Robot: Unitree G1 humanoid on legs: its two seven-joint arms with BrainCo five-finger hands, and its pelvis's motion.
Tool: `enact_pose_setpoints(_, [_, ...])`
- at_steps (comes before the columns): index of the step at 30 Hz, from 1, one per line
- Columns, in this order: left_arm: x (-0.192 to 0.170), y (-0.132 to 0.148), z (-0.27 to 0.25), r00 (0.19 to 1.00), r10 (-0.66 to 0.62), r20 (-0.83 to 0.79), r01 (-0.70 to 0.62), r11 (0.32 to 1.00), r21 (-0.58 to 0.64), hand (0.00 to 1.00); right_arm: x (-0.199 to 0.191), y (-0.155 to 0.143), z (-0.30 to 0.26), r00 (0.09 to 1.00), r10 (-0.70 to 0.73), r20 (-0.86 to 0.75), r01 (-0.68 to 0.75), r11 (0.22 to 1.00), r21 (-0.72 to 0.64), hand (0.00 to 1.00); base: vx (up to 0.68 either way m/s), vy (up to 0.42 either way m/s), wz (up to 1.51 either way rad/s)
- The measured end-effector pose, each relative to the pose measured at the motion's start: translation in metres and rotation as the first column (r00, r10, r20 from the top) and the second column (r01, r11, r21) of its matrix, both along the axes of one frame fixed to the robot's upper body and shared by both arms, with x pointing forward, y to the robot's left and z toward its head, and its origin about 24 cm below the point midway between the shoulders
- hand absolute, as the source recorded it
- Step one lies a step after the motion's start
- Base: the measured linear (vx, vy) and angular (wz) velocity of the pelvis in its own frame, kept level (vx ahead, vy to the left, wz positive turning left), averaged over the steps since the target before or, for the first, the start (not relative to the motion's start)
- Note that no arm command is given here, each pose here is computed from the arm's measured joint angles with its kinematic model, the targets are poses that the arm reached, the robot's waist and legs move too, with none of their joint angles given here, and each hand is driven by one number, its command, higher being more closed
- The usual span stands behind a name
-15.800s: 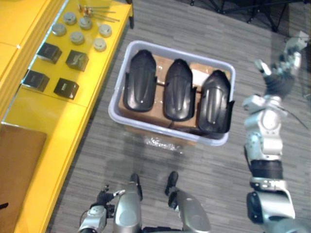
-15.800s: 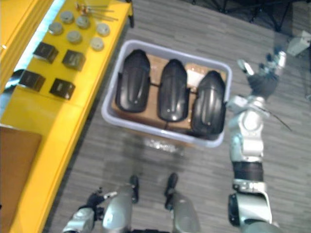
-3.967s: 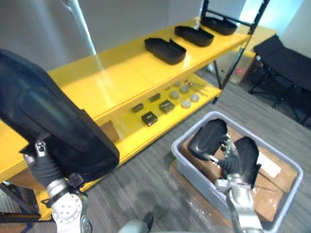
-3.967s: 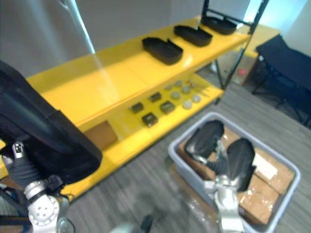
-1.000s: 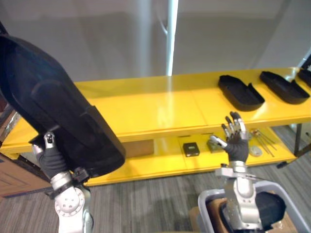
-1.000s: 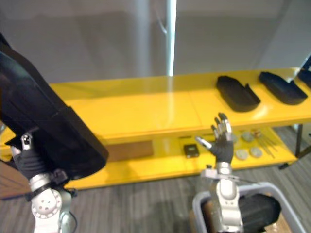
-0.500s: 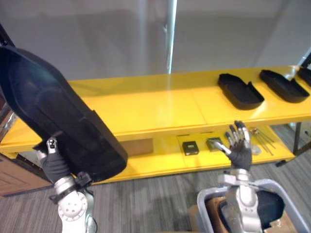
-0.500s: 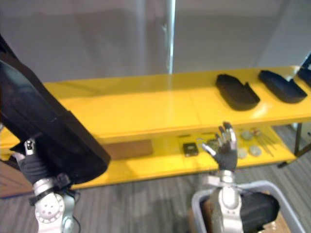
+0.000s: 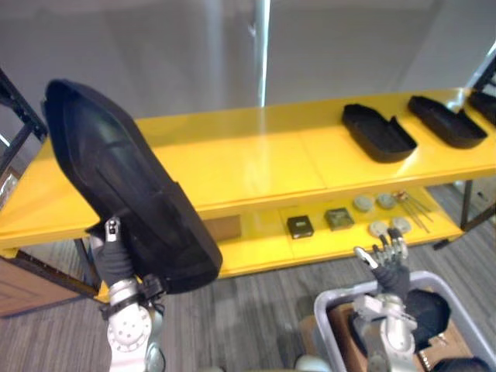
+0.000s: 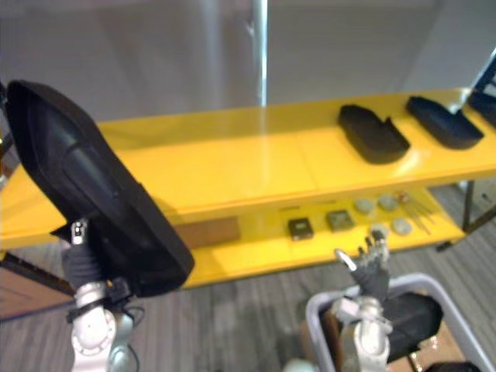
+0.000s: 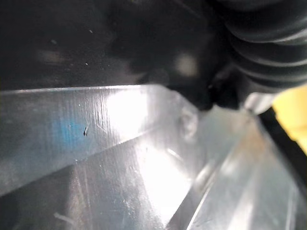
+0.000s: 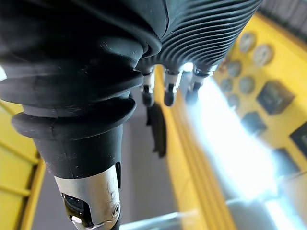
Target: Walk over and take plastic housings, then place them on the shelf
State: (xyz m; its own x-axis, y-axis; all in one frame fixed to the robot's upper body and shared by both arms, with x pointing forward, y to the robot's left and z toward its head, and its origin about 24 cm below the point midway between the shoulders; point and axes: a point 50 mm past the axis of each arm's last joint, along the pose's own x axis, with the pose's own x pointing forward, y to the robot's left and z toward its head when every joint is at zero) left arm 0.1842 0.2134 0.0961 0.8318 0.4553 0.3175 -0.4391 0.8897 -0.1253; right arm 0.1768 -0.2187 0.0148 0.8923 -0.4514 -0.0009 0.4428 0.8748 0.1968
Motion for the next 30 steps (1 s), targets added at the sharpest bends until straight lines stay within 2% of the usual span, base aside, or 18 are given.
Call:
enact_pose_setpoints(6, [0.013,0.006,0.012,0.999,-0.023,0.043,0.021,0.999,0.048,1.0,-0.017,-0.022,0.006,0.998,-0.06,0.024,0.061,0.997,-0.048,0.0,0.12,-0.086,-0.03])
enact_pose_setpoints(9, [0.022,-0.007,0.009,0.998,-0.051,0.043,0.05,0.999,0.019,1.0,-0.015,-0.039,0.02,0.996,-0.066,0.065,0.074,0.989,-0.13,0.0,0.2,-0.171,0.2])
enact_pose_setpoints(18, [0.026,-0.004,0.004,0.999,-0.03,0.021,0.03,1.0,0.003,1.0,0.006,-0.044,0.046,0.982,-0.031,0.185,0.062,0.984,-0.166,0.0,0.21,-0.096,0.01])
enact_pose_setpoints(25, [0.025,-0.005,0.007,0.996,-0.071,0.055,0.07,0.997,0.026,1.0,0.012,-0.055,0.063,0.962,-0.053,0.266,0.11,0.973,-0.202,0.0,0.24,0.207,-0.25])
enact_pose_setpoints(30, [0.025,0.004,0.01,0.997,-0.041,0.059,0.038,0.998,0.05,1.0,0.018,-0.041,0.059,0.957,-0.059,0.282,0.101,0.986,-0.136,0.0,0.14,0.281,-0.07])
